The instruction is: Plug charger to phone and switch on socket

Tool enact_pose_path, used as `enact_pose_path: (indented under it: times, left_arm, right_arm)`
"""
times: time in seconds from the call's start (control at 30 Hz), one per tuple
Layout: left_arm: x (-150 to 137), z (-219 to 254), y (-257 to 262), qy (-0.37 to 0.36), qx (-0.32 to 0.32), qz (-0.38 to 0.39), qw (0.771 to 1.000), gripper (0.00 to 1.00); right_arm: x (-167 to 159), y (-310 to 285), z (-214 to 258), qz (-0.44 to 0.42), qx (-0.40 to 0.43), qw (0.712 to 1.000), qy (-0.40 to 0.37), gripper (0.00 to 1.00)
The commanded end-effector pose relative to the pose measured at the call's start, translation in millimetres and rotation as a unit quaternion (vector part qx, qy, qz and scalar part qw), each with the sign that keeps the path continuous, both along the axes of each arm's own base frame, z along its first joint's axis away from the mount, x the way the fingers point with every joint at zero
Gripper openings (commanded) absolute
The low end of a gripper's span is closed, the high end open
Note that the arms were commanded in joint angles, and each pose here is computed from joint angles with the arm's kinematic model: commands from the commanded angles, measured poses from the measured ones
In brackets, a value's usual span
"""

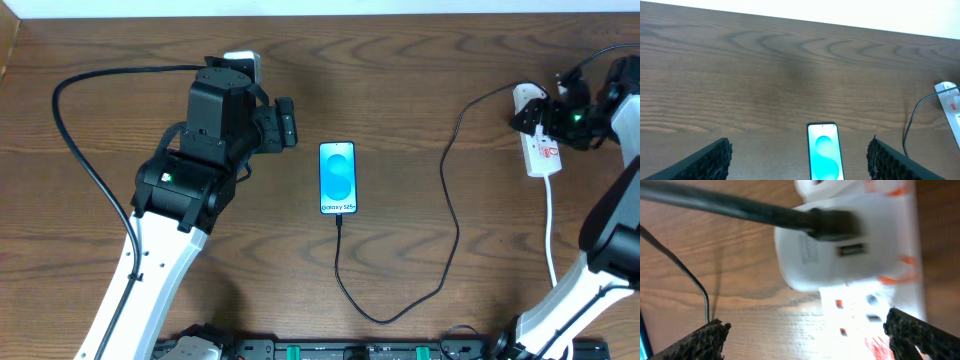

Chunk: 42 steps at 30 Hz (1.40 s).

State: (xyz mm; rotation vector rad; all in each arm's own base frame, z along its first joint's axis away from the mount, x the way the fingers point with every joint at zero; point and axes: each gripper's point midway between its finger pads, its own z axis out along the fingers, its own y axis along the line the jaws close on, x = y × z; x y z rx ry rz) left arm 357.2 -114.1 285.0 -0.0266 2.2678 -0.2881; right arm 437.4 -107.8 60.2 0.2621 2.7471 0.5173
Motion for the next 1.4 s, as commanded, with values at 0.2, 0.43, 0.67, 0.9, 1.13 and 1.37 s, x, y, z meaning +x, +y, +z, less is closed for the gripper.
enact_pose_path:
  times: [0.2, 0.43, 0.67, 0.9, 1.13, 1.37]
  left_arm:
    - [-0.3, 1.5, 3.8, -0.004, 0.008, 0.004, 1.0, 0.86]
    - [-0.3, 1.5, 3.7, -0.005, 0.008, 0.004, 1.0, 0.86]
    - [-0.3, 1.5, 3.7, -0.005, 0.008, 0.004, 1.0, 0.86]
    - [-0.3, 1.5, 3.7, -0.005, 0.008, 0.004, 1.0, 0.86]
    - [-0.4, 1.5, 3.7, -0.004, 0.008, 0.004, 1.0, 0.86]
    - [-0.9, 0.8, 3.7, -0.003, 0.008, 0.004, 1.0, 0.86]
  right_arm:
    - [-33.8, -16.7, 153.6, -0.106, -0.101, 0.984, -0.098, 0.99]
    - [-49.6, 4.3, 207.5, -0.09, -0.085, 0.978, -0.166, 0.99]
    - [-52.4, 5.5, 214.6, -0.091, -0.088, 0.976, -0.175, 0.99]
    - [-52.4, 5.5, 214.4, -0.09, -0.088, 0.976, -0.175, 0.99]
    - [-52.4, 5.5, 214.4, -0.09, -0.088, 0.976, -0.175, 0.99]
    - [-52.4, 5.5, 214.4, -0.09, -0.088, 0.976, -0.175, 0.99]
